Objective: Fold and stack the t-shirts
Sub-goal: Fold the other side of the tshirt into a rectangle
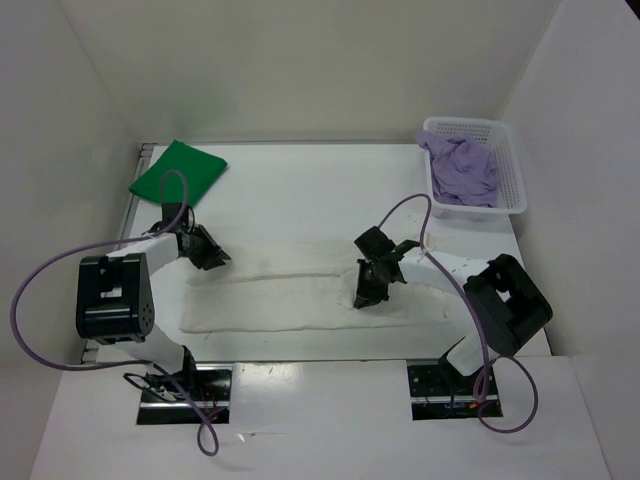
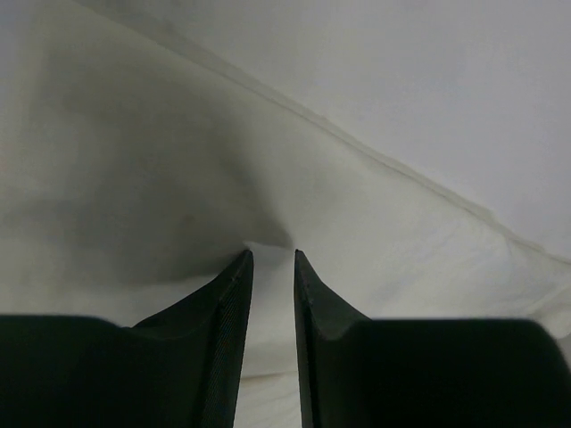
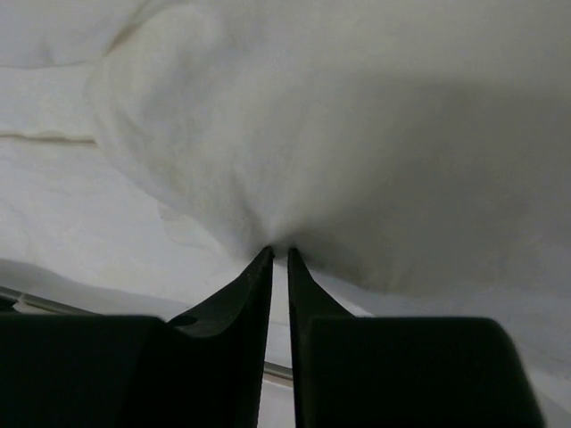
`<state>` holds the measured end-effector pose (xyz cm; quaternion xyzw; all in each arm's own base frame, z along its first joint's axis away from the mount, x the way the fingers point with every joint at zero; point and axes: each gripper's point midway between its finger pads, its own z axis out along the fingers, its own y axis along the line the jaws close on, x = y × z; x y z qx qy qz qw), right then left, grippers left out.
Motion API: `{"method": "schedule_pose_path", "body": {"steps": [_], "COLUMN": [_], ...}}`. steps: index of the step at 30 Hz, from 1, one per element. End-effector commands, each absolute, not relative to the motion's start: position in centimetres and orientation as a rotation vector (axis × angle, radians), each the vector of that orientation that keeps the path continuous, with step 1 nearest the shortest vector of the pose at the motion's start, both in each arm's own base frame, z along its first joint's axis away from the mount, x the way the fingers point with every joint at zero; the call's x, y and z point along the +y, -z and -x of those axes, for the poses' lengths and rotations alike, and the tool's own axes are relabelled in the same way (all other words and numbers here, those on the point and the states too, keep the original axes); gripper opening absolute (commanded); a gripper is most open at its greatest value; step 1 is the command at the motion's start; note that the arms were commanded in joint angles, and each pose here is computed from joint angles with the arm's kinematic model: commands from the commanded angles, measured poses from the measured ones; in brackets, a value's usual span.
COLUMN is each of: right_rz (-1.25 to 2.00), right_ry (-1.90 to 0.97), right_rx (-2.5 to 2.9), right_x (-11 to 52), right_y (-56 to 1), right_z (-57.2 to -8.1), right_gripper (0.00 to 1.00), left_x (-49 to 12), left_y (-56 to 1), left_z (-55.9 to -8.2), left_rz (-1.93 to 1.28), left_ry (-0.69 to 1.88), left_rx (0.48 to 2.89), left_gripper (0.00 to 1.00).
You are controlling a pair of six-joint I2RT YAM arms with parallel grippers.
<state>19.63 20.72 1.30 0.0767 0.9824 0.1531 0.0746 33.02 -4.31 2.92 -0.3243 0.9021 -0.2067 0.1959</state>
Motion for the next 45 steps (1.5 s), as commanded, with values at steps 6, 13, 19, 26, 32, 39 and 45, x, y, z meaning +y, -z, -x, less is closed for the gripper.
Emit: {"method": "schedule_pose_path", "body": {"steps": [6, 13, 19, 26, 32, 39, 45], "right_rz": [-0.186, -0.445, -0.799, -0.93, -0.984, -0.991, -1.023], "right_ry": [-0.605, -0.567, -0.383, -0.349, -0.402, -0.453, -0.437], "right_rx": [2.86, 2.581, 2.415, 2.377, 2.396, 2.463, 2.448], "right_x": [22.9, 14.5, 5.2, 0.9, 1.4, 3.4, 3.1], "right_y": [-4.5, -10.6, -9.9, -8.5, -6.8, -4.6, -3.8], "right_z": [-20.1, -27.6, -32.2, -33.4, -33.2, -32.8, -33.5], "right_gripper": [0.25, 0.12, 0.19, 0.41, 0.44, 0.36, 0.14], "left_x": [1.3, -3.4, -13.0, -20.8, -21.5, -21.6, -19.7], "left_y": [-2.4, -13.5, -11.0, -9.0, -6.9, -4.6, -3.4], "left_z": [-34.8, -38.8, -37.5, -36.7, -36.7, -36.8, -36.7], "left_rz": [1.114, 0.809, 0.655, 0.457, 0.44, 0.431, 0.495], "left_ry": [0.512, 0.638, 0.773, 0.859, 0.853, 0.835, 0.785], "left_rx": [2.399, 2.23, 2.352, 2.473, 2.519, 2.57, 2.575], "left_gripper": [0.34, 0.34, 0.34, 0.34, 0.34, 0.34, 0.34]}}
